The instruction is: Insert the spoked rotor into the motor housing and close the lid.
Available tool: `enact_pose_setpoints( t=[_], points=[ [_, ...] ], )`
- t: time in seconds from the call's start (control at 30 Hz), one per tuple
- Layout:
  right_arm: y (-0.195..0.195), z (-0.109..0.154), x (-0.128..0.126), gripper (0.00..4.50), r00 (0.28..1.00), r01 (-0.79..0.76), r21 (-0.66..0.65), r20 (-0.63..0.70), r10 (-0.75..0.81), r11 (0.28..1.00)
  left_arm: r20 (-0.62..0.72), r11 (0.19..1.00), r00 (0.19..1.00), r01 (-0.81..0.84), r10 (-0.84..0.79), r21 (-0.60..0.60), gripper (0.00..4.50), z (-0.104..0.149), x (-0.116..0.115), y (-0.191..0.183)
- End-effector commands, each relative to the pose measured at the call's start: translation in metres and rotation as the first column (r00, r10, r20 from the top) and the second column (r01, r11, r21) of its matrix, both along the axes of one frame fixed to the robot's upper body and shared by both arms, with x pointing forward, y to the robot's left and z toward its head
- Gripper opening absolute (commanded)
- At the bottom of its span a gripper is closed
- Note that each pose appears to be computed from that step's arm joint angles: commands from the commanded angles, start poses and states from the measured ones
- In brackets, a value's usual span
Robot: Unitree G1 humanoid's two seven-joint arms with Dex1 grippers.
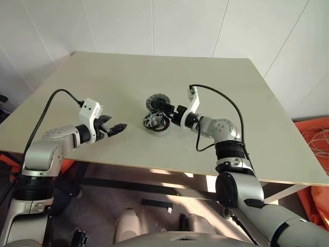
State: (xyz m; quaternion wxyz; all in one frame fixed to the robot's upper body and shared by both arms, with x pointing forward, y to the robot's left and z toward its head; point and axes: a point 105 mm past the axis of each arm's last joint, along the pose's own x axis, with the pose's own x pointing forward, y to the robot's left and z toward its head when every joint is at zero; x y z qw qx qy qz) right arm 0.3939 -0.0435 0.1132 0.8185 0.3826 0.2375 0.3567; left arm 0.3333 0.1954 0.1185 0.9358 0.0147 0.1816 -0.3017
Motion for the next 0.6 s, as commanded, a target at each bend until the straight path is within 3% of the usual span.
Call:
enact_pose_setpoints(
  t=[0.03, 0.23, 0.33, 0.47, 0.6],
  points=[
    [-0.005, 0.022, 0.003, 4.49, 0.995, 0.013, 0.040, 0.100, -0.017, 0.999, 0.060, 1.000, 0.998, 0.011, -0.012, 0.010, 4.50, 0.015, 0.003, -0.001],
    [0.000, 0.020, -0.003, 4.49, 0.985, -0.011, -0.068, 0.172, 0.023, 0.998, 0.058, 1.000, 0.998, 0.014, -0.014, 0.009, 4.50, 0.015, 0.002, -0.002],
    [0.007, 0.026, -0.008, 3.88, 0.978, -0.033, -0.072, 0.201, 0.047, 0.997, 0.059, 1.000, 0.998, 0.015, -0.015, 0.008, 4.50, 0.015, 0.003, -0.003],
    [0.016, 0.028, -0.014, 2.49, 0.969, -0.072, -0.102, 0.227, 0.094, 0.992, 0.059, 1.000, 0.998, 0.012, -0.012, 0.008, 4.50, 0.014, 0.003, -0.002],
    [0.026, 0.035, -0.013, 2.31, 0.958, -0.086, -0.110, 0.265, 0.113, 0.990, 0.061, 1.000, 0.998, 0.010, -0.011, 0.009, 4.50, 0.015, 0.004, -0.002]
  ],
)
